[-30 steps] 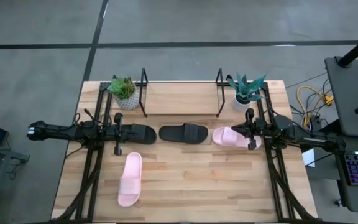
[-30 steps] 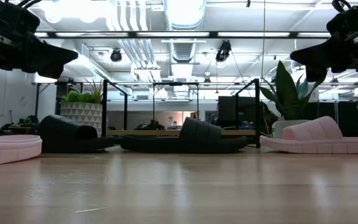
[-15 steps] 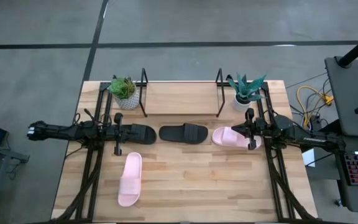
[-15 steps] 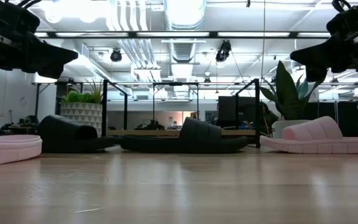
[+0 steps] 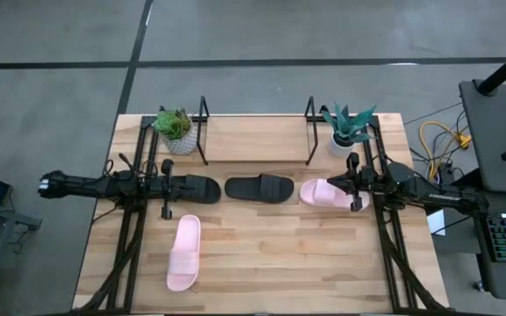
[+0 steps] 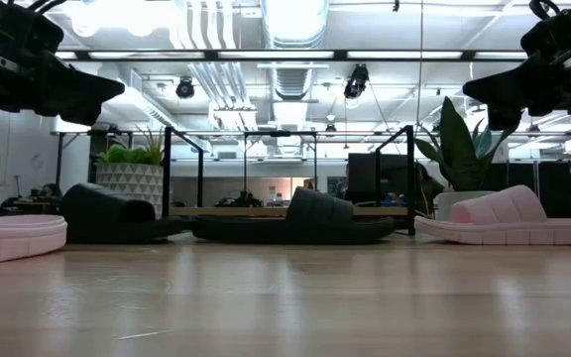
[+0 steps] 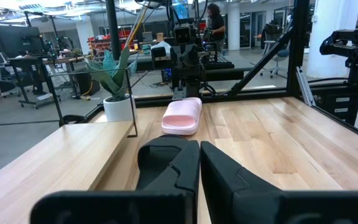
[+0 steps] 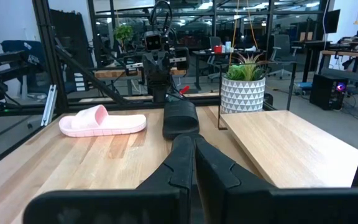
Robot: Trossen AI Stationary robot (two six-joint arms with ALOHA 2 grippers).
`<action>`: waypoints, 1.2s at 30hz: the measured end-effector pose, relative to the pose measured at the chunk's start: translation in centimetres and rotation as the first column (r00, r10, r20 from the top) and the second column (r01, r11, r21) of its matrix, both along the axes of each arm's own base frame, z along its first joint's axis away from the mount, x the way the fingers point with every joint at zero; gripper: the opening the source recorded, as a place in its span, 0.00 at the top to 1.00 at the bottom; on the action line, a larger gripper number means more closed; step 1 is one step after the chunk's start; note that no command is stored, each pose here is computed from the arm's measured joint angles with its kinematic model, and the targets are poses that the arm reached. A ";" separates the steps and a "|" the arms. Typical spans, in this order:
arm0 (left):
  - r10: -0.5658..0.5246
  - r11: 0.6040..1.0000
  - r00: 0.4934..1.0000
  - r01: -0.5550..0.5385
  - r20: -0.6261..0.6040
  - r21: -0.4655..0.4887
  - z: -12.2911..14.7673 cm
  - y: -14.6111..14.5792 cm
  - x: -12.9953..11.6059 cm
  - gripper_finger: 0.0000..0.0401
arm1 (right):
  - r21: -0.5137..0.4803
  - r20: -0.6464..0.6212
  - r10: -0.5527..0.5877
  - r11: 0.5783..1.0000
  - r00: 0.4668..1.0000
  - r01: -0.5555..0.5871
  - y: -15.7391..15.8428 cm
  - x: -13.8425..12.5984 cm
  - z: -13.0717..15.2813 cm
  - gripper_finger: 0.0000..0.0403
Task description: Pick and place slides into the shelf
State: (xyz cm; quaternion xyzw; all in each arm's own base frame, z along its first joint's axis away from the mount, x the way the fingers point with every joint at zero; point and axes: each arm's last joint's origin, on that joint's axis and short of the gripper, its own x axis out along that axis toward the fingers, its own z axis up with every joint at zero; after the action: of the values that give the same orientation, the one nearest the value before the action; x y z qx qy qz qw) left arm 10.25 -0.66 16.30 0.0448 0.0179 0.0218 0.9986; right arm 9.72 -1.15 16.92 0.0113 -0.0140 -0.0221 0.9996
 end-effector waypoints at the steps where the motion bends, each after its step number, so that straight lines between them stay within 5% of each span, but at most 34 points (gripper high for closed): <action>1: 0.000 1.000 1.000 0.000 0.000 0.000 0.0 0.0 0.0 1.00 | 0.000 0.001 0.000 1.000 1.000 0.000 0.0 0.0 0.0 0.98; 16: 0.002 1.000 1.000 -0.002 0.018 -0.002 0.2 0.0 0.0 1.00 | 0.009 0.010 0.000 1.000 1.000 0.000 0.0 0.0 0.1 0.98; 21: 0.002 0.993 0.996 -0.012 0.089 0.117 0.9 0.0 0.0 1.00 | 0.124 0.062 0.003 0.992 0.998 -0.011 0.0 0.0 0.5 0.98; 25: -0.015 0.994 0.975 -0.009 0.221 0.110 2.2 0.0 0.0 0.99 | 0.020 0.147 0.040 0.999 0.988 -0.043 0.2 -0.1 1.4 0.97; 32: -0.018 0.986 0.981 -0.015 0.191 0.168 2.2 -0.1 0.6 0.77 | -0.119 0.210 0.051 0.993 0.976 -0.027 0.3 0.2 2.2 0.83; 36: -0.020 0.982 0.960 -0.033 0.280 0.183 3.1 -0.1 0.9 0.61 | -0.170 0.198 0.040 0.986 0.979 -0.006 0.2 0.6 2.2 0.71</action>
State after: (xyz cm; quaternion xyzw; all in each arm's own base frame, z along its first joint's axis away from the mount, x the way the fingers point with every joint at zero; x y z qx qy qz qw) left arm 11.12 -0.80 19.40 0.1344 -0.1257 0.0330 0.9824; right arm 10.34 -0.93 19.10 -0.0707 -0.1165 -0.0080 0.9906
